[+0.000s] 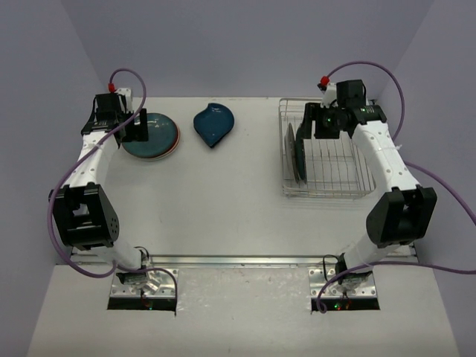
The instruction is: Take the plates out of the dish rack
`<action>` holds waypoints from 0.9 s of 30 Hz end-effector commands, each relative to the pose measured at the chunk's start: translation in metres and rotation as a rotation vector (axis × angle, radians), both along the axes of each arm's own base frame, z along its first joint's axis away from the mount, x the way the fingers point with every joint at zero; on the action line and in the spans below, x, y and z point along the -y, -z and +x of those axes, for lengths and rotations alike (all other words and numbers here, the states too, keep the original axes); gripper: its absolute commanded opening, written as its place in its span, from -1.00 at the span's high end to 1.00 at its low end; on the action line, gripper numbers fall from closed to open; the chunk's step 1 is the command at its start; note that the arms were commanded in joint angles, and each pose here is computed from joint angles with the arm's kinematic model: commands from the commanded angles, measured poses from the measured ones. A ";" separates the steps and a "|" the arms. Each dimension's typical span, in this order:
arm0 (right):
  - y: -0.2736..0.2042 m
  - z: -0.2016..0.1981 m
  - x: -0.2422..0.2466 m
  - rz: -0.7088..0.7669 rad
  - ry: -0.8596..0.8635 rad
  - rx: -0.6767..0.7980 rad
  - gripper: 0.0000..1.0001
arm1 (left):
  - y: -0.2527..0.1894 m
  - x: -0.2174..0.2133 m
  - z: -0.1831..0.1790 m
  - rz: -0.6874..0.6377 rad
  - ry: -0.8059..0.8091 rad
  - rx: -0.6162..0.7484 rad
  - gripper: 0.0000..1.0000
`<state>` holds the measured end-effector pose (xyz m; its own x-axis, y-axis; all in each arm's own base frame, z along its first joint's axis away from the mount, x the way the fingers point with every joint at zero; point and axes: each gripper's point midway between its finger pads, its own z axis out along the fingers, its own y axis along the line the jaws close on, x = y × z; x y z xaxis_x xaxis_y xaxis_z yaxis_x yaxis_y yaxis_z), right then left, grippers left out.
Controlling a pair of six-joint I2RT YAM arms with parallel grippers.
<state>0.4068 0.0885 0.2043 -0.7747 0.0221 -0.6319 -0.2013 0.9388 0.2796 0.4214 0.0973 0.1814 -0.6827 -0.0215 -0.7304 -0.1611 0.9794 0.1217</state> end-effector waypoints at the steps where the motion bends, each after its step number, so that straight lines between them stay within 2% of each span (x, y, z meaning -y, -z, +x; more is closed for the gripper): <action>1: 0.006 0.014 0.003 -0.041 -0.006 0.016 -0.19 | -0.023 -0.001 0.007 -0.006 -0.008 0.073 -1.00; 8: 0.034 0.015 -0.005 -0.080 -0.050 -0.036 0.00 | -0.016 -0.005 0.004 0.009 -0.022 0.051 -1.00; 16: 0.063 -0.007 0.002 -0.065 -0.007 -0.159 0.53 | -0.020 -0.001 0.008 -0.027 -0.036 0.055 -1.00; 21: 0.042 -0.013 -0.003 0.022 -0.010 -0.157 1.00 | -0.029 0.009 0.013 -0.096 -0.027 0.070 -1.00; 27: -0.004 -0.016 -0.007 0.104 -0.001 -0.105 1.00 | -0.028 0.014 0.016 -0.131 -0.019 0.064 -1.00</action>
